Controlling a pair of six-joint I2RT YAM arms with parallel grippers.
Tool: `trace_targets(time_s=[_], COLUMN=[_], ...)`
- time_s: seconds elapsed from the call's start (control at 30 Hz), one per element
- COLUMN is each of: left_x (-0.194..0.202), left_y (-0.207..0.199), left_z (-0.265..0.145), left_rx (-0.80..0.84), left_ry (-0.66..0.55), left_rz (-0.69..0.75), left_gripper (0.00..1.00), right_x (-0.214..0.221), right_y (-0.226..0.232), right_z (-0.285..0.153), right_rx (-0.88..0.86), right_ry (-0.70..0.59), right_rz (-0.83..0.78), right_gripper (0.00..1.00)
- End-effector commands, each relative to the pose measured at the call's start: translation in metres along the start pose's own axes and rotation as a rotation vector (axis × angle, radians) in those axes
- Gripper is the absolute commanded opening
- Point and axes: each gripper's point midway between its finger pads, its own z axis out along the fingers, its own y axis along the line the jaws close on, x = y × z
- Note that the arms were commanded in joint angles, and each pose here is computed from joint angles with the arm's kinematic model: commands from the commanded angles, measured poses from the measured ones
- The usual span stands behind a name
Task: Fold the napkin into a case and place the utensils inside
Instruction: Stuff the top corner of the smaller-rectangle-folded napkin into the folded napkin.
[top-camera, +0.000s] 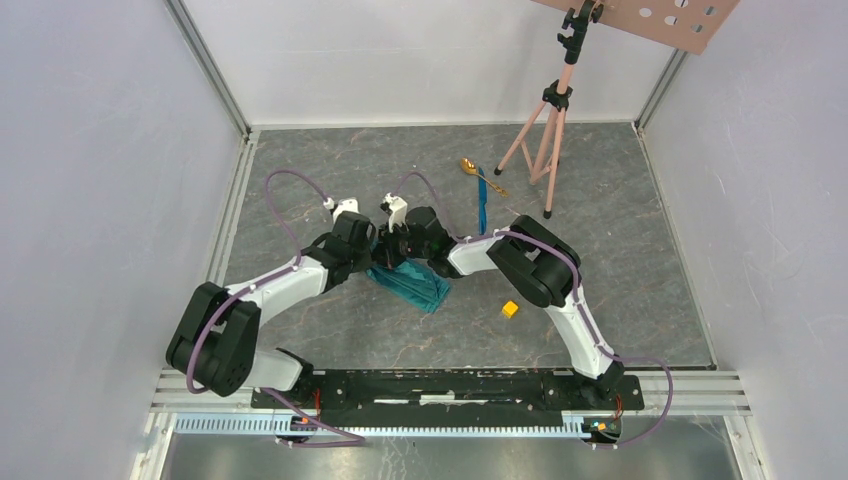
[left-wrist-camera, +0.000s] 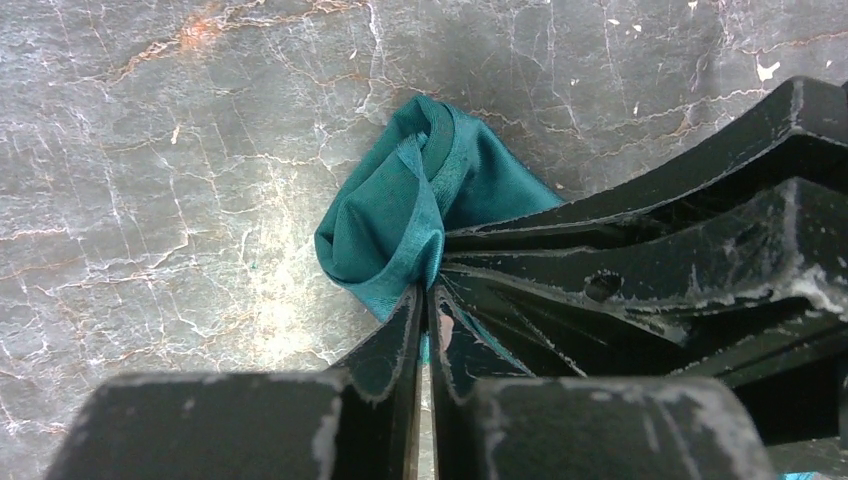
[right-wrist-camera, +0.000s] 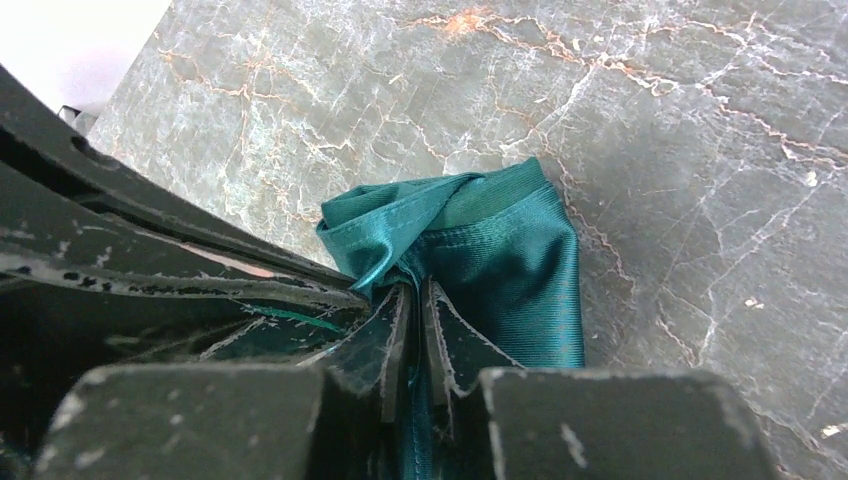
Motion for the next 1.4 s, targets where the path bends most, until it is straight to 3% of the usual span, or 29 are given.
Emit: trace_targets(time_s=[0.0,0.2,0.4,0.67,0.97,1.27,1.37], left_x=[-0.008,-0.011,-0.003,0.008,0.023,0.027,0.03], left_y=[-0.006,0.017,0.036,0.014,0.014,0.025,0.024], left_z=[-0.001,-0.009,-0.018,0.001,0.015,0.009,0.009], left_rx=[0.034,0.063,0.151,0.294,0.293,0.247,0.251], left_ry=[-0.02,0.009,0.052,0.132,0.167,0.141,0.148], left_rz=[-0.087,-0.245,-0.46,-0.573,-0.602,-0.59,-0.589], left_gripper=[0.17,0.37,0.47,0.48,0.43,0.4,0.39], right_x=[0.017,0.017,0.007,-0.001,0.014,0.016,0.012], right_y=[-0.002,-0.003,-0.006,-0.008,-0.021,-0.023,-0.024], right_z=[-0.007,-0.027,-0.037,-0.035,-0.036,-0.032,-0.035], right_rx=[0.004,-0.001,0.005,0.017,0.054,0.044,0.034], right_ry=[0.037,0.062,0.047,0.04,0.058,0.057,0.033], right_rz=[0.014,0.012,0.01,0.025,0.264,0.286,0.322], right_gripper=[0.18,0.3,0.33,0.37,0.47,0.45,0.36])
